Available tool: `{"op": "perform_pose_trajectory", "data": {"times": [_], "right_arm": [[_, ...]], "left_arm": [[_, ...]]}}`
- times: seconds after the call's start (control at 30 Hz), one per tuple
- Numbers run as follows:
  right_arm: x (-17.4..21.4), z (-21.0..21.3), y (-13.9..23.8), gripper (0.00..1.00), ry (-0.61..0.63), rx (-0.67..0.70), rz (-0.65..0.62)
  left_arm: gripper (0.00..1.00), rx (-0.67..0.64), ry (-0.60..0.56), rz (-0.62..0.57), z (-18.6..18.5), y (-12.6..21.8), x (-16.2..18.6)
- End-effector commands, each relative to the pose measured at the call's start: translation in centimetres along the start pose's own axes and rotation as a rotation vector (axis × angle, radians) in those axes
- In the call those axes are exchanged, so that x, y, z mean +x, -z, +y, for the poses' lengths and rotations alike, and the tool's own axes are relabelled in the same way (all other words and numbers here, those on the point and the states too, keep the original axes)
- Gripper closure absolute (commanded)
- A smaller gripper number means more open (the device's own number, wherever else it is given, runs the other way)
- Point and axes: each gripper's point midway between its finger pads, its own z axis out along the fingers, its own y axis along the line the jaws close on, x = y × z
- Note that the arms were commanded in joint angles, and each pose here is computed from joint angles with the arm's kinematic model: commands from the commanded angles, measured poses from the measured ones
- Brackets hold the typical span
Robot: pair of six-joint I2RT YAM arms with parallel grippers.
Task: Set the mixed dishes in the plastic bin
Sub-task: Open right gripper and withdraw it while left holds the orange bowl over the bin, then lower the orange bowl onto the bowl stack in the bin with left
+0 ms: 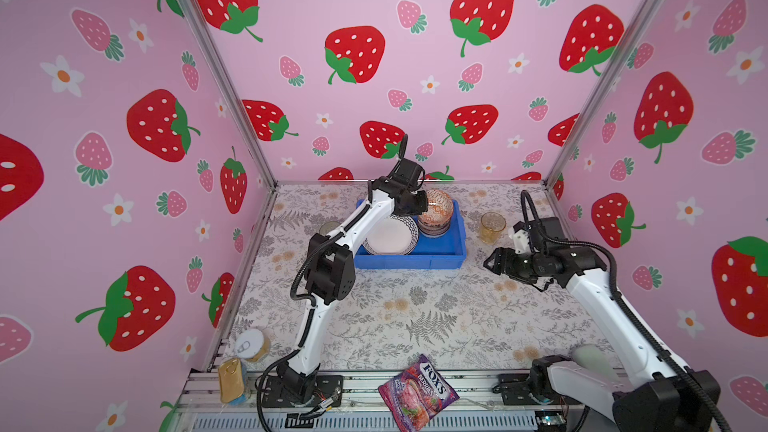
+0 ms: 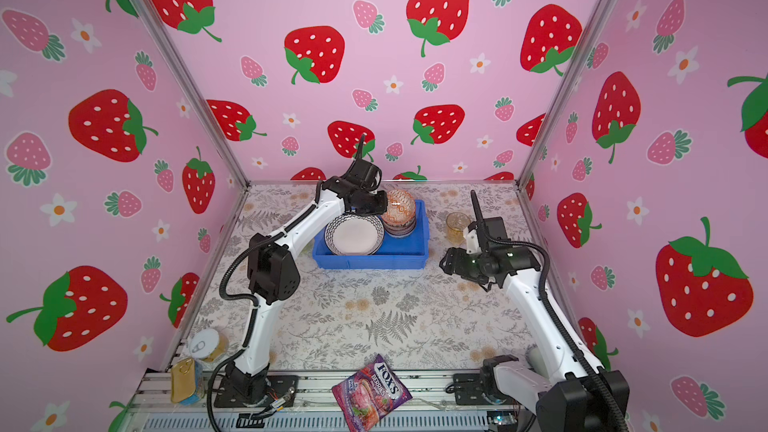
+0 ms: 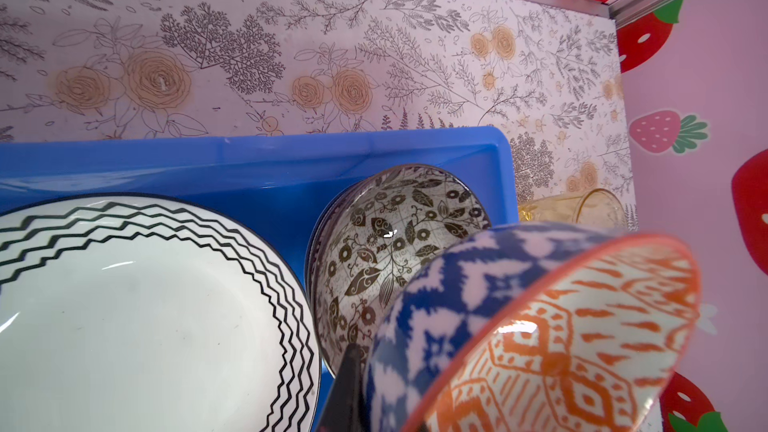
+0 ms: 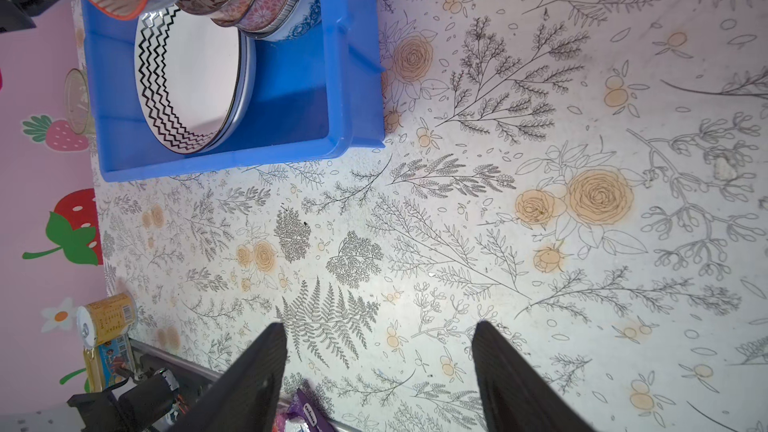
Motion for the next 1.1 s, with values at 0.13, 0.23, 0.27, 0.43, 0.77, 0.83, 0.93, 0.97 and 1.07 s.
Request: {"op": "perform_pose_trajectory", "data": {"times": [0.13, 0.23, 0.27, 0.43, 0.77, 0.83, 0.93, 0.97, 1.07], "right_arm": [[1.0, -0.4, -0.2, 0.26, -0.010, -0.004, 0.022], [0.9, -0.4, -0.3, 0.26, -0.008, -0.005, 0.023], [0.9, -0.5, -0.3, 0.26, -0.009, -0.001, 0.025], [0.8, -0.5, -0.7, 0.26, -0.008, -0.007, 0.032], [0.9, -0.6, -1.1, 0.26, 0.000, -0.005, 0.041], [0.9, -0.7, -1.2, 0.26, -0.001, -0.005, 0.044], [1.0, -0.8, -1.4, 0.26, -0.002, -0.005, 0.045], [1.1, -0.9, -1.4, 0.26, -0.003, -0.004, 0.047], [1.2, -1.0, -1.4, 0.26, -0.001, -0.003, 0.049]], "left_arm": [[1.00, 0.077, 0.010, -0.072, -1.5, 1.3, -3.0], [1.00, 0.079, 0.017, -0.065, -1.2, 0.9, -2.9], [1.00, 0.083, 0.019, -0.059, -1.1, 0.6, -2.9], [1.00, 0.084, 0.036, -0.033, -1.0, -0.3, -2.5], [0.99, 0.092, 0.052, -0.019, -0.9, -1.1, -2.2], [0.99, 0.091, 0.052, -0.016, -0.9, -1.2, -2.1], [0.95, 0.091, 0.057, -0.013, -0.8, -1.3, -2.0], [0.95, 0.092, 0.056, -0.011, -0.9, -1.4, -1.9], [0.89, 0.090, 0.059, -0.009, -0.8, -1.4, -1.9]]}}
